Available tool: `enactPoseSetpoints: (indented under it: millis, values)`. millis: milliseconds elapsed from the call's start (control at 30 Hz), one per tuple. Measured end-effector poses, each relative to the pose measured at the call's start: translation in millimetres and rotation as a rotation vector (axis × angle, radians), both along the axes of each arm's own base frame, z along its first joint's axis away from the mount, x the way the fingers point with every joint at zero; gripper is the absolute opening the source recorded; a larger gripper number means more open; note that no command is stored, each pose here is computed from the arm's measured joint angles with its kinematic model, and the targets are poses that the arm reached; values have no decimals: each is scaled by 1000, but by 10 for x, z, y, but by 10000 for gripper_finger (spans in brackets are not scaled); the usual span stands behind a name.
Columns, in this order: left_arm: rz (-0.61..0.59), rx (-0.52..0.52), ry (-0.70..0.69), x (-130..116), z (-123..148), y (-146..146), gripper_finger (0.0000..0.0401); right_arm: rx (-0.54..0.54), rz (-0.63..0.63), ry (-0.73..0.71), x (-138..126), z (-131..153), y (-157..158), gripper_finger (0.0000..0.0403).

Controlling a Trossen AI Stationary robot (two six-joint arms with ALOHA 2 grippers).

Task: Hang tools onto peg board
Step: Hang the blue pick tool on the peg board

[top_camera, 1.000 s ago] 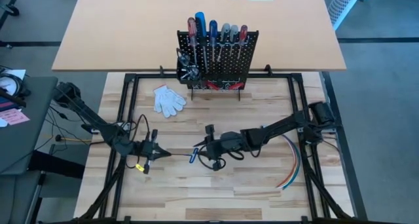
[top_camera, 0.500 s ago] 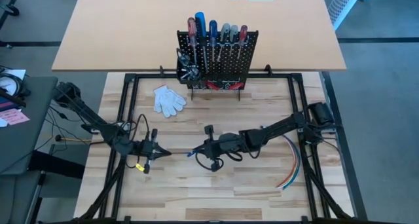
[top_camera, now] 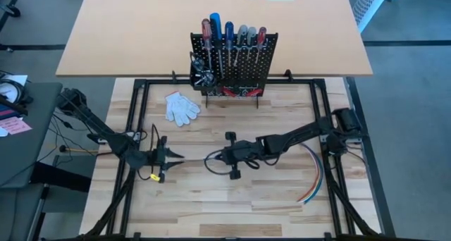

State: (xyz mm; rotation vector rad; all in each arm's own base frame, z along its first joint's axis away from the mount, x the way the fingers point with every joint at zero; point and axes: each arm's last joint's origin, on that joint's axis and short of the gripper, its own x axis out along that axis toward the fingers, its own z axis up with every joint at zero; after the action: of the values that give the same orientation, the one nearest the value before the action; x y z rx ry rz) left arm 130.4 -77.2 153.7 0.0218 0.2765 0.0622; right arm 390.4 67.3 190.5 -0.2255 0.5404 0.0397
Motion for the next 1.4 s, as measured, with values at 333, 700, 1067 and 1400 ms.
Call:
enactPoseSetpoints:
  millis: [333,700,1067,1400]
  values:
    - [93,4,33,-21,-55,38,113,6,-402,129,-122,493,-462,10]
    - [99,-5,33,-22,-58,40,113,64,-638,142,-145,1038,-1152,10]
    - [103,-15,36,-24,-62,41,114,71,-736,151,-214,1098,-1512,10]
    - [103,-16,35,-23,-61,41,114,90,-699,182,-231,1079,-1567,10]
